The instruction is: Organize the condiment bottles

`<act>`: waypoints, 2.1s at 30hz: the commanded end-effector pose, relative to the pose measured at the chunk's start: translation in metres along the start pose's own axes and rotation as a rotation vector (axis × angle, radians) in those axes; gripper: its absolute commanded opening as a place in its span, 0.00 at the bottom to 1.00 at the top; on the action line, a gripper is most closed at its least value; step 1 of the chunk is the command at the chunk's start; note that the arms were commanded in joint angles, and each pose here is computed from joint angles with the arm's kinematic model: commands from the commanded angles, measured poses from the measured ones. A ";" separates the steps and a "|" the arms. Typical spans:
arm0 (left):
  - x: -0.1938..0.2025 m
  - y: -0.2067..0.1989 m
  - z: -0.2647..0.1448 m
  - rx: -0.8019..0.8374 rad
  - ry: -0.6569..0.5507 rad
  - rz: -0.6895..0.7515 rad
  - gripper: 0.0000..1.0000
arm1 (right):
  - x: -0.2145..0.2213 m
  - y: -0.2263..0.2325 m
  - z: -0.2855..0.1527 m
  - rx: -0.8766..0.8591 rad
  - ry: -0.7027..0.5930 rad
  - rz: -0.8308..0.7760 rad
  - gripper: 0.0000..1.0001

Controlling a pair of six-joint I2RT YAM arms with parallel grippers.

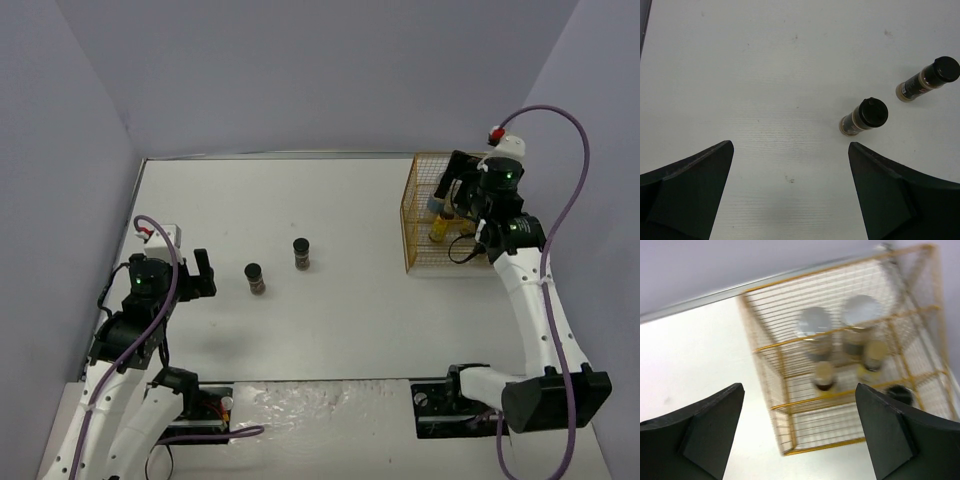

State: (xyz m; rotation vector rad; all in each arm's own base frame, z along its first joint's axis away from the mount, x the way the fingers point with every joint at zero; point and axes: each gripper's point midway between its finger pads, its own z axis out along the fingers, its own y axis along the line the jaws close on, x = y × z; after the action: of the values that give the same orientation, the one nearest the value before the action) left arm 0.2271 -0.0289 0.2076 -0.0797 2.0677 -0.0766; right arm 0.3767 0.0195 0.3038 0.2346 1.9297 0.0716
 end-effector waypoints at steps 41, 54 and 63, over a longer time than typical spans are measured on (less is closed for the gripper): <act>-0.023 -0.003 0.001 0.008 -0.070 -0.004 0.97 | 0.234 0.294 0.040 -0.756 0.411 -0.628 0.15; -0.022 -0.002 0.002 0.003 -0.064 -0.004 0.97 | 0.111 0.164 0.006 -0.415 0.216 -0.343 0.02; -0.019 -0.004 0.006 0.008 -0.047 -0.001 0.97 | 0.047 0.056 -0.014 -0.057 0.089 -0.129 0.01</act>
State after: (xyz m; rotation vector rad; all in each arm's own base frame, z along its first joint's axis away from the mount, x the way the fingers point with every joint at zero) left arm 0.2287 -0.0304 0.2037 -0.0738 2.0866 -0.0792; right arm 0.3545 0.1386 0.2637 -0.1939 2.0404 0.1717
